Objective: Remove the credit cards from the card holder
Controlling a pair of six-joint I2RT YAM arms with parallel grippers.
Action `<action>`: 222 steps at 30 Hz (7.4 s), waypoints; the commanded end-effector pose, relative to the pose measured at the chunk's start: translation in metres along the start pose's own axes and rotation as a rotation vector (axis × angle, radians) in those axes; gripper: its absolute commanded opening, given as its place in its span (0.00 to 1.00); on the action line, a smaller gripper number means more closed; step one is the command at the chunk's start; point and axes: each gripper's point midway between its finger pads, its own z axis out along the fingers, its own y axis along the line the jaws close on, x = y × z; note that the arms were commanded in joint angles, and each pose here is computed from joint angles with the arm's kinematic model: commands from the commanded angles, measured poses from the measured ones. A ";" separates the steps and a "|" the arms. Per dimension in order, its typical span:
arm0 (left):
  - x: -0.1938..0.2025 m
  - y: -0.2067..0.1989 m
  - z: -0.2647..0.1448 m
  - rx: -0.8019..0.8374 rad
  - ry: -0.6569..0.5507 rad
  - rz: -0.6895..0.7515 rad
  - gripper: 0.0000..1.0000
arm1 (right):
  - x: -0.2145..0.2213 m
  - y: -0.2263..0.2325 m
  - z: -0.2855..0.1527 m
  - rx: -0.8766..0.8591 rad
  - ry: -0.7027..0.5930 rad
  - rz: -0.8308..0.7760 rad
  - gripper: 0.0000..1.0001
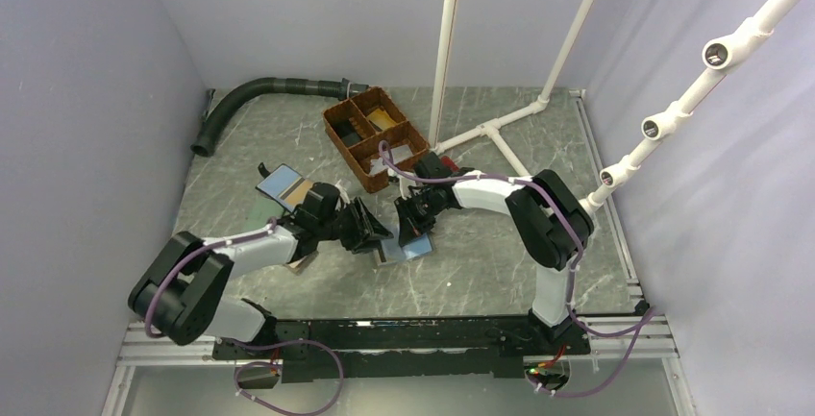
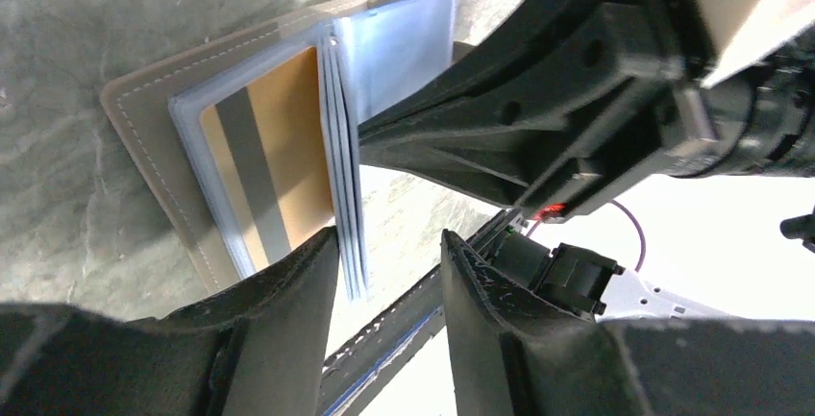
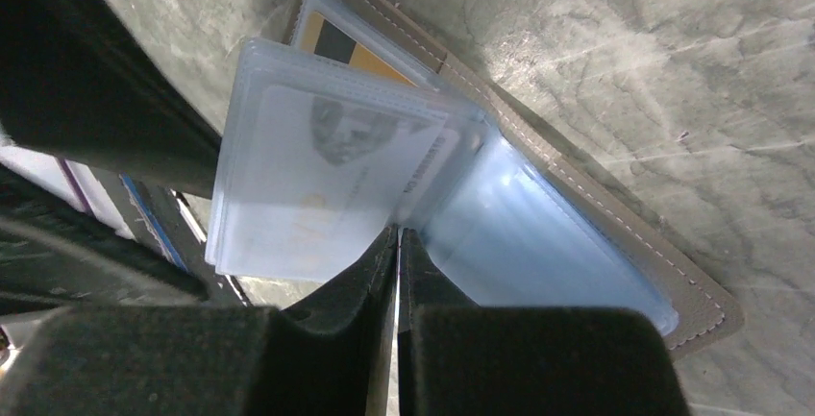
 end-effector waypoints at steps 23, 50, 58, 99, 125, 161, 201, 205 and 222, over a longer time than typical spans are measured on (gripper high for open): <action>-0.011 -0.029 -0.010 0.039 -0.038 0.082 0.53 | -0.008 -0.003 0.003 0.026 -0.002 0.008 0.07; -0.018 -0.048 0.036 0.082 0.089 0.082 0.24 | -0.013 0.016 -0.066 -0.127 -0.161 -0.090 0.75; -0.017 -0.058 0.048 0.100 0.116 0.077 0.33 | -0.007 0.015 -0.058 -0.110 -0.150 -0.054 0.91; -0.012 -0.025 0.005 0.052 -0.048 0.008 0.47 | -0.002 -0.023 -0.044 -0.134 -0.144 0.233 0.00; -0.014 -0.033 0.013 0.154 -0.052 -0.015 0.49 | -0.021 0.030 -0.061 -0.425 -0.173 0.189 0.00; -0.017 -0.073 -0.005 0.431 -0.094 -0.032 0.11 | -0.027 0.060 -0.091 -0.670 -0.195 0.175 0.00; -0.014 -0.025 -0.060 0.235 -0.081 0.106 0.00 | -0.021 -0.016 -0.072 -0.127 -0.198 0.076 0.50; -0.015 -0.030 -0.063 0.221 -0.069 0.134 0.00 | -0.025 -0.023 -0.082 -0.039 -0.209 -0.016 0.60; -0.020 -0.071 -0.067 0.343 -0.031 0.297 0.00 | -0.029 0.074 -0.128 -0.458 -0.246 -0.345 0.70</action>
